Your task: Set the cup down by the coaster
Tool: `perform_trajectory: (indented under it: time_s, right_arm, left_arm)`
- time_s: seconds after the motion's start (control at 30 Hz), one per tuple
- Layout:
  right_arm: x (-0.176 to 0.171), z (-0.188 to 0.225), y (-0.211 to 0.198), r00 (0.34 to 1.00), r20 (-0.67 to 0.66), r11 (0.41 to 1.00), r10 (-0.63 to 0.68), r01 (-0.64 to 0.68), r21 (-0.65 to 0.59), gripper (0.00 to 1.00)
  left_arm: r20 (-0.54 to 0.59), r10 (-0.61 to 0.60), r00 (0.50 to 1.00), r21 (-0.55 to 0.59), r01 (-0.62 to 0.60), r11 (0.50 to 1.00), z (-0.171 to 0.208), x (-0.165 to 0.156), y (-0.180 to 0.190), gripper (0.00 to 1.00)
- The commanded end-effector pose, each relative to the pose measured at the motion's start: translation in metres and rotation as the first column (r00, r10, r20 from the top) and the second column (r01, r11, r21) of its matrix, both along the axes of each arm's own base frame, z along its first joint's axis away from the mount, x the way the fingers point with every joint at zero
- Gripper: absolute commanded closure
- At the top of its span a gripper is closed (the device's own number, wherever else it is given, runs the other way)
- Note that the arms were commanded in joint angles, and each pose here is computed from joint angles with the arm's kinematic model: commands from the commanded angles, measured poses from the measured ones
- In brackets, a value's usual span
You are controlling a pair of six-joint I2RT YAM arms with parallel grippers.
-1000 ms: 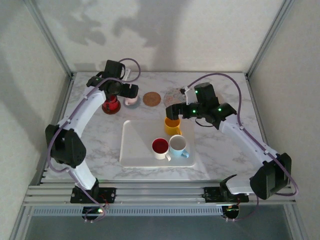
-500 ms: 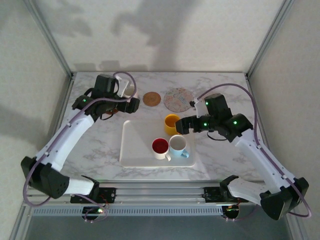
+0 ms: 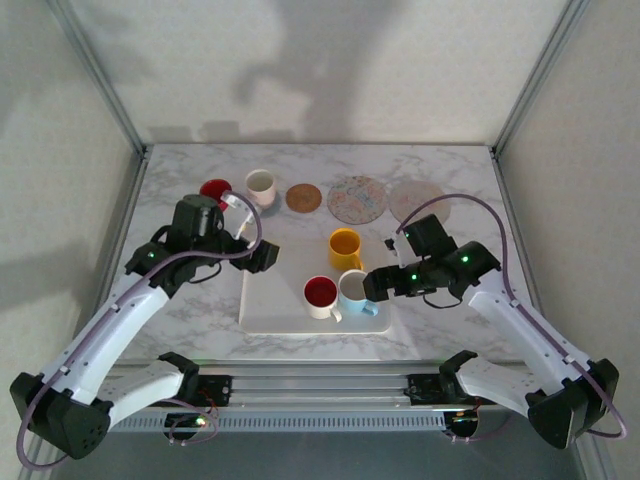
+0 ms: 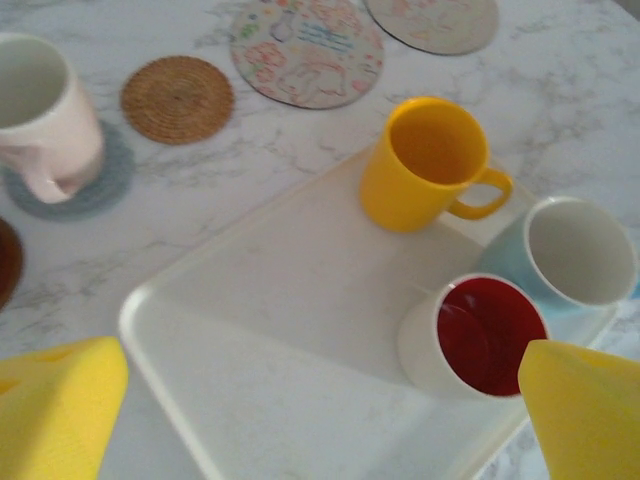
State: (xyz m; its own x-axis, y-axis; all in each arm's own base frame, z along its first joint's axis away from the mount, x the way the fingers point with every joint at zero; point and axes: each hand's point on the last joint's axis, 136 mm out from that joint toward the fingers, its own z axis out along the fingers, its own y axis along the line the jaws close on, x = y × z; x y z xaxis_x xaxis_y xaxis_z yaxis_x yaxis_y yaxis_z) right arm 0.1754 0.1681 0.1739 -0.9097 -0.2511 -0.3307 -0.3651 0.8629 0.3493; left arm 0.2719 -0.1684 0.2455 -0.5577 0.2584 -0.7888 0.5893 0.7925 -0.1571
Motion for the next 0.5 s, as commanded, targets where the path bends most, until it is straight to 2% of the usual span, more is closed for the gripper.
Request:
perform_trajectory:
  time_s: [0.0, 0.47]
  right_arm:
    - [-0.015, -0.013, -0.007, 0.998, -0.049, 0.999, -0.027, 0.026, -0.025, 0.05]
    - [-0.015, -0.045, 0.003, 0.996, -0.082, 0.999, -0.026, 0.023, -0.034, 0.13]
  left_arm:
    - [0.029, -0.088, 0.996, -0.049, 0.089, 0.995, -0.002, -0.013, -0.015, 0.0]
    - [0.095, -0.181, 0.979, -0.082, 0.189, 0.979, -0.027, -0.047, -0.02, 0.0]
